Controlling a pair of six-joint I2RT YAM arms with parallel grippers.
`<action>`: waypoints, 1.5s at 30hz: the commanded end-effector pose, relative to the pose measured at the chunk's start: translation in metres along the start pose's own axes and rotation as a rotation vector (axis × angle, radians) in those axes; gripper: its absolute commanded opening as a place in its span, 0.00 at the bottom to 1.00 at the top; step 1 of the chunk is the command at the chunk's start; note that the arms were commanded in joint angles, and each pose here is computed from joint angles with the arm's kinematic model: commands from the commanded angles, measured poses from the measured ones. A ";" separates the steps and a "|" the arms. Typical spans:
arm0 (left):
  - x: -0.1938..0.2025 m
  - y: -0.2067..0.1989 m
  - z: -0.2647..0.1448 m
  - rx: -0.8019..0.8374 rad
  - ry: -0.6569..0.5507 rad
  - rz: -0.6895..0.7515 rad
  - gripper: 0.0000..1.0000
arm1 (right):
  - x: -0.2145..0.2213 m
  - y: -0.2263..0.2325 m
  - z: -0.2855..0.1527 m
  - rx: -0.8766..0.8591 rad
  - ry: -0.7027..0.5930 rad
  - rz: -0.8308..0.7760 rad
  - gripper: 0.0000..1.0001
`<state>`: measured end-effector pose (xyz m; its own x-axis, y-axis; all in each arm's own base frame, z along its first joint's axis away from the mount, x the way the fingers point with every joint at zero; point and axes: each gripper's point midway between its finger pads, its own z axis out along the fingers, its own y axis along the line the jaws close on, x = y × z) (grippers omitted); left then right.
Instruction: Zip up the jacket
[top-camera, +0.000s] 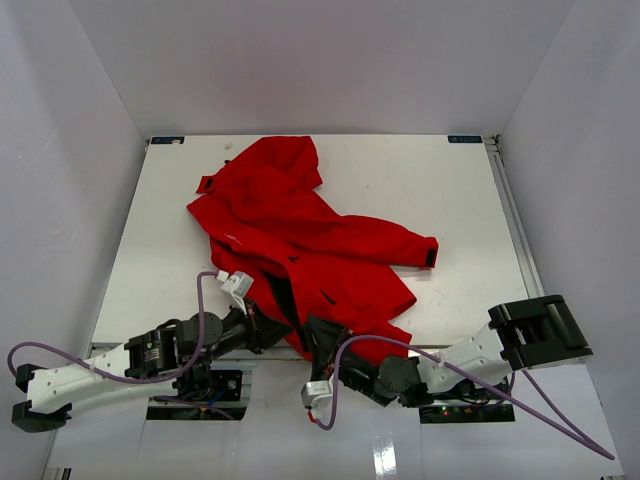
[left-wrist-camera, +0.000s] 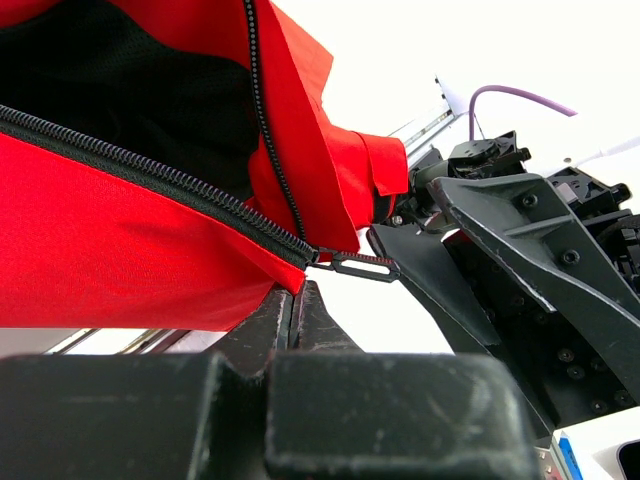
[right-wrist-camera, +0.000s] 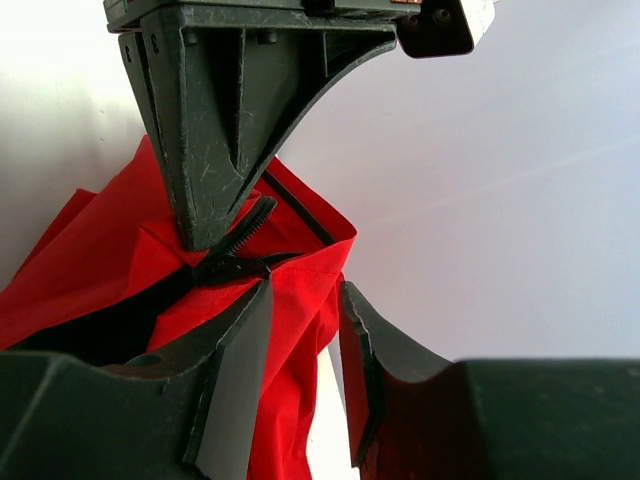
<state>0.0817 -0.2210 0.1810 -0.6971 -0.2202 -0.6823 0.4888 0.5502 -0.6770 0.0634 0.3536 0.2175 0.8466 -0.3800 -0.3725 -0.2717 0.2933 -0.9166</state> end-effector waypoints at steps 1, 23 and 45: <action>0.000 -0.004 0.000 0.018 0.001 0.008 0.00 | -0.014 -0.020 0.006 0.079 -0.047 0.129 0.39; 0.000 -0.003 0.000 0.017 0.002 0.012 0.00 | -0.018 0.004 0.011 -0.040 -0.032 0.158 0.37; 0.000 -0.004 0.000 0.023 0.002 0.012 0.00 | -0.012 0.012 0.013 -0.056 -0.005 0.146 0.21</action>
<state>0.0812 -0.2211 0.1809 -0.6950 -0.2141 -0.6864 0.4952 0.5496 -0.6728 0.0539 0.3684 0.1953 0.8246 -0.3563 -0.4394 -0.3820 0.2221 -0.8971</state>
